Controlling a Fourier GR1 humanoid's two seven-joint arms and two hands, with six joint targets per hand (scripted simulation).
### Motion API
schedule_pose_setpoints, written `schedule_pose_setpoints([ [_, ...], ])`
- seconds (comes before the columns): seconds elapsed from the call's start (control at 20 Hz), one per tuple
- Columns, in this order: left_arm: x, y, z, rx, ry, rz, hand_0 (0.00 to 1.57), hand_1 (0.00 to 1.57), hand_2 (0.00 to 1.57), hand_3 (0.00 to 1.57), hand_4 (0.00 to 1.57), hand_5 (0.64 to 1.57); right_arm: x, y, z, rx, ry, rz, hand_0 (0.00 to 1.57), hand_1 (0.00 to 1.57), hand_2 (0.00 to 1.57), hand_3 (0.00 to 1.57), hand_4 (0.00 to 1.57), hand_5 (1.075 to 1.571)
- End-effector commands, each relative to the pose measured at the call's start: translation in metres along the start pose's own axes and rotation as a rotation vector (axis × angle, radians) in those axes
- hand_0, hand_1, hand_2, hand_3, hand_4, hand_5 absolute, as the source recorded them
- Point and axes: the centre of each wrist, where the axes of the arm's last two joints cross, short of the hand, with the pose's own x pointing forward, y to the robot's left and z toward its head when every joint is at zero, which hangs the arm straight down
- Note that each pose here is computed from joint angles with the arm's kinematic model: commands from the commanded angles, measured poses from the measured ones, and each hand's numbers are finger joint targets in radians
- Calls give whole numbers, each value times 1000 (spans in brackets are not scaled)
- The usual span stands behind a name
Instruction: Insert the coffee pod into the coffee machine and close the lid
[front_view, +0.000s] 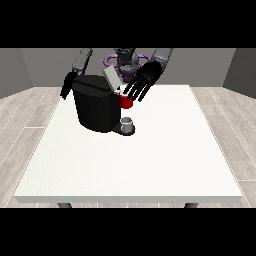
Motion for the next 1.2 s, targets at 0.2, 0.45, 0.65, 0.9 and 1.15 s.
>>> schedule_pose_setpoints([
  [0.2,9,-89,8,-166,-14,137,0,0,177,0,0,1571,-71,-20,40,-43,157,-2,0,0,0,0,0,1571],
  [0.45,0,-184,41,-124,11,717,0,0,0,0,369,1571,-89,-29,67,-48,287,-7,0,0,0,0,0,1571],
  [0.65,-3,-248,78,-60,131,1077,0,0,0,0,0,1571,-84,-31,67,-52,217,-77,0,0,0,0,0,1571],
  [0.9,3,-301,120,-157,207,1156,0,0,0,0,421,1571,-66,-31,59,47,186,-123,0,0,0,0,0,1571],
  [1.15,13,-305,121,-173,221,1178,0,0,0,0,389,1571,-44,-47,36,102,81,-18,0,0,0,0,154,1571],
])
